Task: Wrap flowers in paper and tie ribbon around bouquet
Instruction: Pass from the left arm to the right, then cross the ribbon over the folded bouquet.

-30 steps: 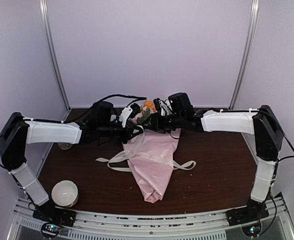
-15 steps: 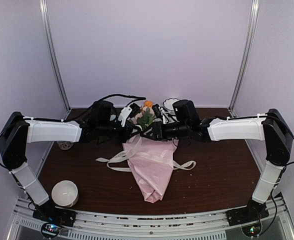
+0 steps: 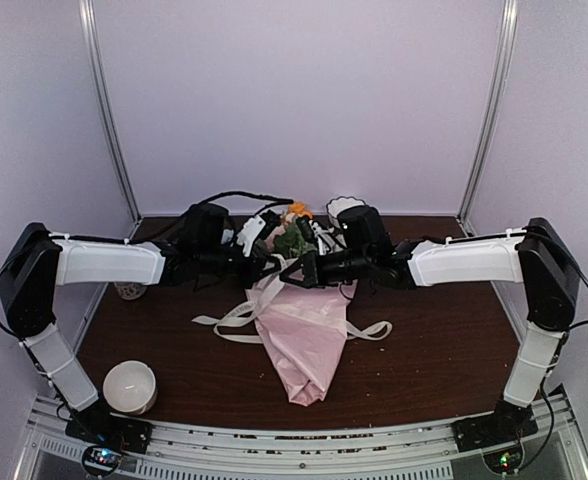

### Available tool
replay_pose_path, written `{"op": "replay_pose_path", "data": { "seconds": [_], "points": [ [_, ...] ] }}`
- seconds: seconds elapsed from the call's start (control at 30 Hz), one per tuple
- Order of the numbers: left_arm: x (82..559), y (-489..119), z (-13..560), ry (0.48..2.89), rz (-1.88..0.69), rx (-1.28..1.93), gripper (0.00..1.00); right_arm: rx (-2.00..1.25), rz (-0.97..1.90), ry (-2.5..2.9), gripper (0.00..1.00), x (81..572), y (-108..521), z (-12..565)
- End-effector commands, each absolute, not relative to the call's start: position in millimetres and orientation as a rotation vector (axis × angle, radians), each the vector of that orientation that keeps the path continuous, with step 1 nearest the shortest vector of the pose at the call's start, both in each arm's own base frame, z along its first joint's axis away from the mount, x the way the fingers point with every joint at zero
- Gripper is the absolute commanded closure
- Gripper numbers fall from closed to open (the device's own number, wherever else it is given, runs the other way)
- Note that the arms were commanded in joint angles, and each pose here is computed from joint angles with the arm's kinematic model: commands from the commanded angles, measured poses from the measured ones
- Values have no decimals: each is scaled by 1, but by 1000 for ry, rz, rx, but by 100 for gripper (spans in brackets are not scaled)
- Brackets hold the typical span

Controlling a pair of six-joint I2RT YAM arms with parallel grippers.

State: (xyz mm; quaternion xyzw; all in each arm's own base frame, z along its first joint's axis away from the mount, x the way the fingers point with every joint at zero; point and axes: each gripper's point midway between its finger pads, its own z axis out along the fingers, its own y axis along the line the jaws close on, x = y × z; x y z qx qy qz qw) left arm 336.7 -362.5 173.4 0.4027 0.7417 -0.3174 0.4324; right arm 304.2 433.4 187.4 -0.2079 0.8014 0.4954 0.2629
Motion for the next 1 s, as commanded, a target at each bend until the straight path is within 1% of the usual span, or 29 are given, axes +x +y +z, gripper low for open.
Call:
{"op": "replay_pose_path", "data": {
  "seconds": [0.0,0.03,0.07,0.13,0.2,0.27,0.33,0.43,0.57,0.7,0.83,0.97],
  "points": [
    [344,-363,187,1809,-794,1003,100,-538,1207,2209,100,317,426,177],
    [344,-362,186,1815,-794,1002,100,-526,1191,2216,100,319,423,175],
    [344,-361,185,1820,-793,1003,97,-513,1183,2221,100,321,421,174],
    [345,-360,183,1833,-784,1014,82,-478,1167,2230,100,328,415,173],
    [346,-356,179,1851,-764,1030,65,-444,1150,2239,100,334,409,171],
    [341,-353,172,1877,-766,1085,55,-414,1130,2249,100,339,403,167],
    [330,-350,165,1899,-808,1204,50,-384,1097,2265,100,346,397,161],
    [319,-347,150,1932,-799,1386,49,-336,1035,2308,100,356,388,147],
    [308,-346,130,1890,-801,1556,50,-299,985,2364,100,364,384,129],
    [311,-342,106,1932,-747,1617,50,-303,989,2379,100,365,387,123],
    [313,-338,81,1998,-674,1665,48,-304,988,2396,100,364,387,117],
    [314,-339,67,2027,-618,1670,48,-307,997,2400,100,363,388,115]
  ]
}}
